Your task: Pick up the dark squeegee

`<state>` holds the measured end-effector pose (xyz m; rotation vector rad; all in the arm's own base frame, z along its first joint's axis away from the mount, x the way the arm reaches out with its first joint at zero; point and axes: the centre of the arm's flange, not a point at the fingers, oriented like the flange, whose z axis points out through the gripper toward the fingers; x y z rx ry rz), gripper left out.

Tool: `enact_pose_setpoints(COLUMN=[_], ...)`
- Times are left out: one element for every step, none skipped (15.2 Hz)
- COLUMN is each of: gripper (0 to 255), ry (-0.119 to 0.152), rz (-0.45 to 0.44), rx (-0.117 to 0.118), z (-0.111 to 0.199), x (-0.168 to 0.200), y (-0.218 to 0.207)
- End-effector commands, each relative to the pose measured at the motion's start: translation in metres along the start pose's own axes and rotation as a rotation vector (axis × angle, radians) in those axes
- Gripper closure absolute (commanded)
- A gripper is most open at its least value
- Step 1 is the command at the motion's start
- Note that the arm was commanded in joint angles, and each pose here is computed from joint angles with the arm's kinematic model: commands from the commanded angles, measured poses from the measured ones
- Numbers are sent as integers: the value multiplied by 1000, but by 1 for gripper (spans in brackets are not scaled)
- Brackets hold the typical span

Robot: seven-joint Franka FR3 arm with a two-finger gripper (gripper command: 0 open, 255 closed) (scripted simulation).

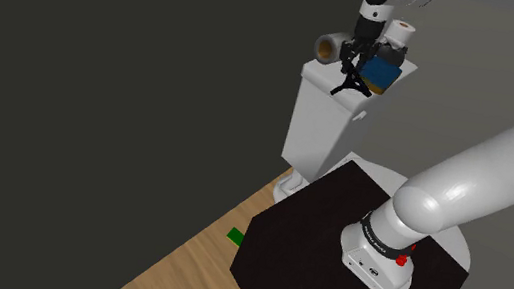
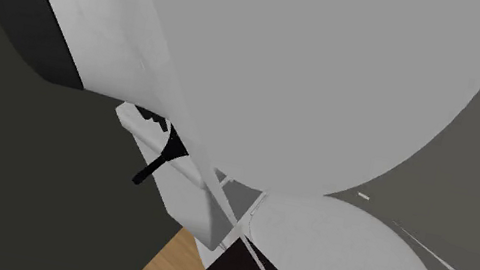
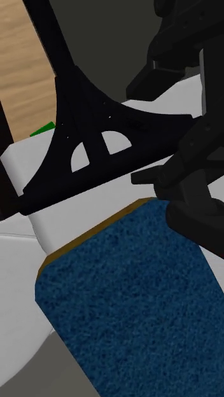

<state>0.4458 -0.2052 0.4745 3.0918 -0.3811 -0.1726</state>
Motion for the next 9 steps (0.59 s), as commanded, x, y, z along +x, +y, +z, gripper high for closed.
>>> enact_pose_setpoints(gripper=[255, 255, 255, 255, 255, 255, 255, 255, 255], ry=[0, 0, 0, 0, 0, 0, 0, 0, 0], rz=[0, 0, 0, 0, 0, 0, 0, 0, 0], rx=[0, 0, 0, 0, 0, 0, 0, 0, 0], z=[-11, -16, -22, -27, -32, -37, -43, -43, -43], x=[-1, -2, -2, -3, -4, -4, -5, -5, -5], y=[-1, -1, 0, 0, 0, 0, 0, 0, 0])
